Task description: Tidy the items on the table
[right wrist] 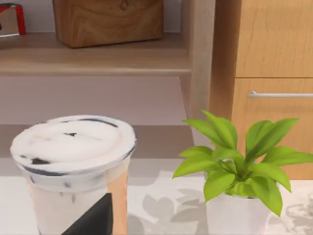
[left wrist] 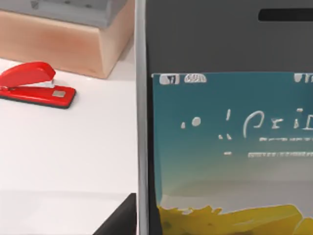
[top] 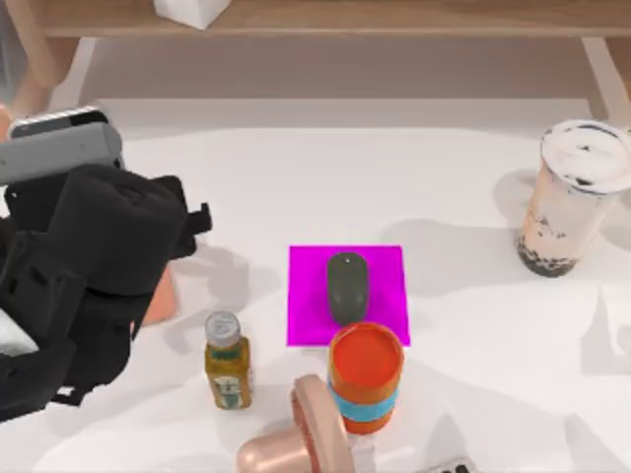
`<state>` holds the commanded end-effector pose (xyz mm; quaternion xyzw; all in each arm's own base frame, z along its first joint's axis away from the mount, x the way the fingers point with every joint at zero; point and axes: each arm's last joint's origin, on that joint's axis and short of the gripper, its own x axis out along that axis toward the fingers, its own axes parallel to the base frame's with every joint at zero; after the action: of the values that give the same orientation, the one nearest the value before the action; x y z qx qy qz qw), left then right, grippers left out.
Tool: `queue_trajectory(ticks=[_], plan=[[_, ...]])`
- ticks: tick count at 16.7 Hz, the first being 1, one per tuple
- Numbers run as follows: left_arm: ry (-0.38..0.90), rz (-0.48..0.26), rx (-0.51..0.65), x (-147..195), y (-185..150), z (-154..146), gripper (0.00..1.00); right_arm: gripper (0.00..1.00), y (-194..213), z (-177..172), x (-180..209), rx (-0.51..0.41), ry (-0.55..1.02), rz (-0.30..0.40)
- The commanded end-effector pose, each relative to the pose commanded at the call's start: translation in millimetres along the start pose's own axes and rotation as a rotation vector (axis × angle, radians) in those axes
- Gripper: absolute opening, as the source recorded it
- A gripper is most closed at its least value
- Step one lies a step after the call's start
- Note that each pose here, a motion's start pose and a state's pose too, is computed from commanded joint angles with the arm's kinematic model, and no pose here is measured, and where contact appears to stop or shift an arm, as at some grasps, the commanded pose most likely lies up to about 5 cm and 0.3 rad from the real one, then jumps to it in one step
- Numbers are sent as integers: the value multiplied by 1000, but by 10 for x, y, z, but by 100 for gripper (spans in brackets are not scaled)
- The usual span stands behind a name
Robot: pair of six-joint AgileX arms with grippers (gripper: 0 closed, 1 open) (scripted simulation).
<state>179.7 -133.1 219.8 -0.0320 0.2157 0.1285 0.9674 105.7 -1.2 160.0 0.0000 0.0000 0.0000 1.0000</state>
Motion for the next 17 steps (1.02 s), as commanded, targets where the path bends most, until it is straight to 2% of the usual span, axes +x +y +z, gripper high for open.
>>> queue_trajectory(ticks=[4, 9, 11, 13, 17], plan=[[0, -3, -1, -3, 5, 11, 0, 100, 0, 0, 0, 0, 0, 0], [-32, -176, 0, -73, -154, 57, 0, 100, 0, 0, 0, 0, 0, 0], [-50, -200, -9, -15, -188, 85, 0, 100, 0, 0, 0, 0, 0, 0], [-51, -161, -13, 132, -160, 83, 0, 100, 0, 0, 0, 0, 0, 0], [-8, -19, -1, 455, -14, -3, 0, 100, 0, 0, 0, 0, 0, 0]])
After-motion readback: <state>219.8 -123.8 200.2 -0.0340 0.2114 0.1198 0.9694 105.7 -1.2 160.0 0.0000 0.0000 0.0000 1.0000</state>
